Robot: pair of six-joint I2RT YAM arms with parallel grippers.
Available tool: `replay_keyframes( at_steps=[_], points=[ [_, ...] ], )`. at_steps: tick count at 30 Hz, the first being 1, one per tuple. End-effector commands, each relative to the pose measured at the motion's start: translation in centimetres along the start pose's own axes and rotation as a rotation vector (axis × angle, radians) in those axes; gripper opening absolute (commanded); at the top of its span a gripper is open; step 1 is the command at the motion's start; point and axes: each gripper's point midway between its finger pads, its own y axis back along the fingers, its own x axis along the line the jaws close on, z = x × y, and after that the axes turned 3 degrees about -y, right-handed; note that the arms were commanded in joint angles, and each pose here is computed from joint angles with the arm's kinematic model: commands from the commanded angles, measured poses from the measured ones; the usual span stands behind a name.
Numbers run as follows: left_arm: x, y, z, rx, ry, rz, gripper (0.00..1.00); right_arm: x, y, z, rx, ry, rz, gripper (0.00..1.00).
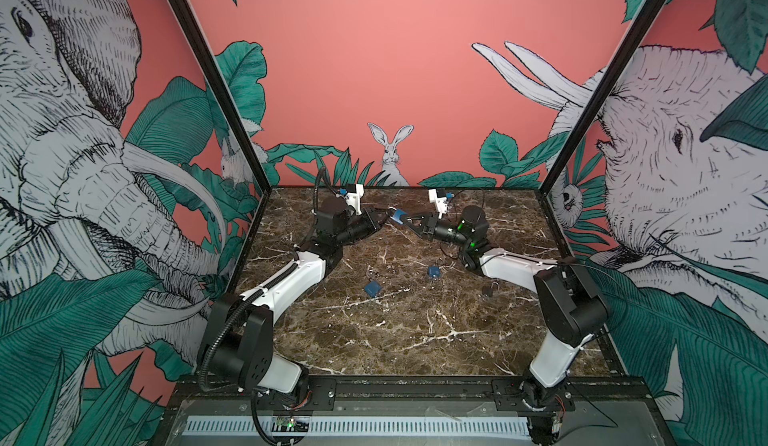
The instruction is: Lock with the key
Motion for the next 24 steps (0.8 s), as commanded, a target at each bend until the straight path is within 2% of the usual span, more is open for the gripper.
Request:
replay_keyframes(
  at_steps=[1,12,17,21,24],
  points=[
    [-6.6,-0.5,-7.6,0.275,-0.071,-0.252,0.00,6.6,-2.6,-8.3,0.281,0.084,0.199,0.00],
    [-1.1,0.6,-5.7,0.209,0.013,-0.092,0.00,6.7,-0.6,-5.8,0.197,0.095,0.189,0.00],
    [0.2,1.2,-4.4,0.175,0.006,-0.031,0.00,6.3,0.7,-4.8,0.151,0.103,0.167,0.19],
    [0.6,1.0,-3.7,0.159,0.014,-0.022,0.00,5.0,1.2,-5.0,0.141,0.102,0.114,0.37],
    [0.7,0.8,-3.2,0.145,0.024,-0.021,0.00,3.8,1.4,-5.2,0.132,0.102,0.064,0.46]
  ],
)
